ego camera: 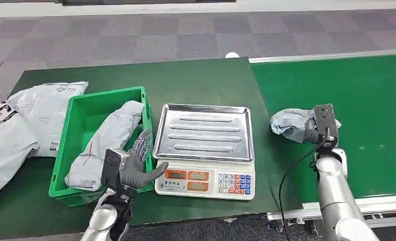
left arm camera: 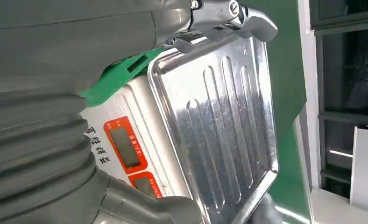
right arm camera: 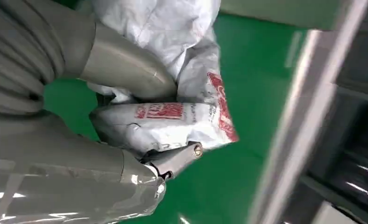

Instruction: Moved the parcel from conveyor to table for the left to box.

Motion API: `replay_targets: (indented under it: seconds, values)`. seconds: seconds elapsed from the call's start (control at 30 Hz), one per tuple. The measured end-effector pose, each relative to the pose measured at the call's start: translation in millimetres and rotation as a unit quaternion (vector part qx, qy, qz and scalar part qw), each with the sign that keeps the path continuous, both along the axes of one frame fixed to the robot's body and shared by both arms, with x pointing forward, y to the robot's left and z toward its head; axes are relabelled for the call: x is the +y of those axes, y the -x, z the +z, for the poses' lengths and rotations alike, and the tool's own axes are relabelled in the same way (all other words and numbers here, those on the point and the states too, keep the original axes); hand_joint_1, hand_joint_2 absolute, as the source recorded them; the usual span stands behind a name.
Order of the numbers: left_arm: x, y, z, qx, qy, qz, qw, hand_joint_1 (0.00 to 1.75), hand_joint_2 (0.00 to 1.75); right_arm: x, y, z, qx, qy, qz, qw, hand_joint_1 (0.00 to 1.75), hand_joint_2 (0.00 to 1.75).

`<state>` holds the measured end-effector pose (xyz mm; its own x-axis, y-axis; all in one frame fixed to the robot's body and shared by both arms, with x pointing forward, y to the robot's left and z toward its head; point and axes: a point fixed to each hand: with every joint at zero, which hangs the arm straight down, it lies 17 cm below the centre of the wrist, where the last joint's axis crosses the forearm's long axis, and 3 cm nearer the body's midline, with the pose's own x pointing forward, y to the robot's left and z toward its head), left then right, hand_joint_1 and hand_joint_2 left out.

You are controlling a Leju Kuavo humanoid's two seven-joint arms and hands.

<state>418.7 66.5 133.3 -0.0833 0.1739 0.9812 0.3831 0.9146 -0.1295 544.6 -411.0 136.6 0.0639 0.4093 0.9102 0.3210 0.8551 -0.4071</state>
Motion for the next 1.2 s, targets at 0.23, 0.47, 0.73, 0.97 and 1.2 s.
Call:
replay_targets:
  seconds: [0.23,0.47,0.73,0.97,1.2]
  values:
    - [-7.2,-0.4,1.6,-0.005,0.001,-0.009,1.000,0.00,1.75,-18.8,-23.9,80.2,-0.072,0.032,-0.017,0.997,1.75,1.75]
    - [-9.1,-2.1,3.2,-0.006,0.005,-0.006,1.000,0.00,1.75,-25.1,-49.8,176.4,-0.145,0.050,-0.014,0.988,1.75,1.75]
    - [-9.2,-3.8,4.9,-0.010,0.007,-0.005,1.000,0.00,1.75,-7.6,-60.2,221.5,-0.177,0.057,0.007,0.982,1.75,1.75]
    - [-8.9,-4.5,4.8,-0.010,0.008,-0.004,1.000,0.00,1.75,18.0,-66.0,255.8,-0.199,0.066,0.030,0.977,1.75,1.75]
    - [-9.6,-6.8,5.5,-0.011,0.012,-0.004,1.000,0.00,1.75,75.2,-57.7,279.6,-0.225,0.119,0.086,0.963,1.75,1.75]
